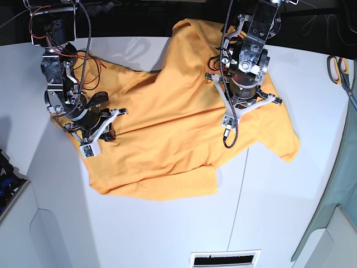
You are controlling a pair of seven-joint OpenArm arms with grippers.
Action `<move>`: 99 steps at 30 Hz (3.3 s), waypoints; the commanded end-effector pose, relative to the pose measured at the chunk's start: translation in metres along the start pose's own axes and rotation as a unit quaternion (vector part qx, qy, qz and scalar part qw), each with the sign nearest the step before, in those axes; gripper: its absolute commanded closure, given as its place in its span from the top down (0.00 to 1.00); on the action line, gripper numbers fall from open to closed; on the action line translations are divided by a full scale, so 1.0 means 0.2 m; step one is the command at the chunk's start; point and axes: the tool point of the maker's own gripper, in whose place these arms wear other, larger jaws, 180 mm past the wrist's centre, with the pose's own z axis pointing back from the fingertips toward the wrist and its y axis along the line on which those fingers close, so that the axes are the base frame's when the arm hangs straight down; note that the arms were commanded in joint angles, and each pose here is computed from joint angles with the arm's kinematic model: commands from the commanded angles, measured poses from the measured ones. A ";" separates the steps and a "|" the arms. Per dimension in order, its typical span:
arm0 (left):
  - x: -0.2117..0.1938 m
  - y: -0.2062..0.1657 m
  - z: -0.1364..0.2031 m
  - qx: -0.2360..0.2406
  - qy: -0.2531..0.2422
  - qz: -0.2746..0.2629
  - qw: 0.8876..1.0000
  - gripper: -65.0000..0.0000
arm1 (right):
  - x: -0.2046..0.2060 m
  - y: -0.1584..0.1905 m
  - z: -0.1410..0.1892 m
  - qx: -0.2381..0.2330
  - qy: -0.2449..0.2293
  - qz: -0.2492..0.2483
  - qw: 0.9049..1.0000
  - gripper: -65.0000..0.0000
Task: Layout the t-shirt on the table in an organized manner, then fold the t-shirt properly
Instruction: 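Grasp the shirt edge with the right gripper while left holds fabric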
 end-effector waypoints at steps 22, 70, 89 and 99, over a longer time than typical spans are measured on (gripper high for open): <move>0.00 0.25 -0.03 -0.029 -0.006 0.032 0.999 0.00 | 0.06 -0.15 0.04 -0.029 -0.011 0.016 0.999 0.00; 0.07 0.14 0.02 -0.093 -0.024 0.017 0.995 0.13 | 0.11 0.01 0.03 0.039 -0.037 -0.041 0.998 0.00; 0.08 0.23 0.03 -0.080 -0.033 0.001 0.996 0.04 | 0.11 0.01 0.03 0.039 -0.037 -0.040 0.998 0.00; 0.08 0.27 0.03 -0.080 -0.035 -0.001 0.996 0.02 | 0.11 0.01 0.03 0.038 -0.036 -0.039 0.998 0.00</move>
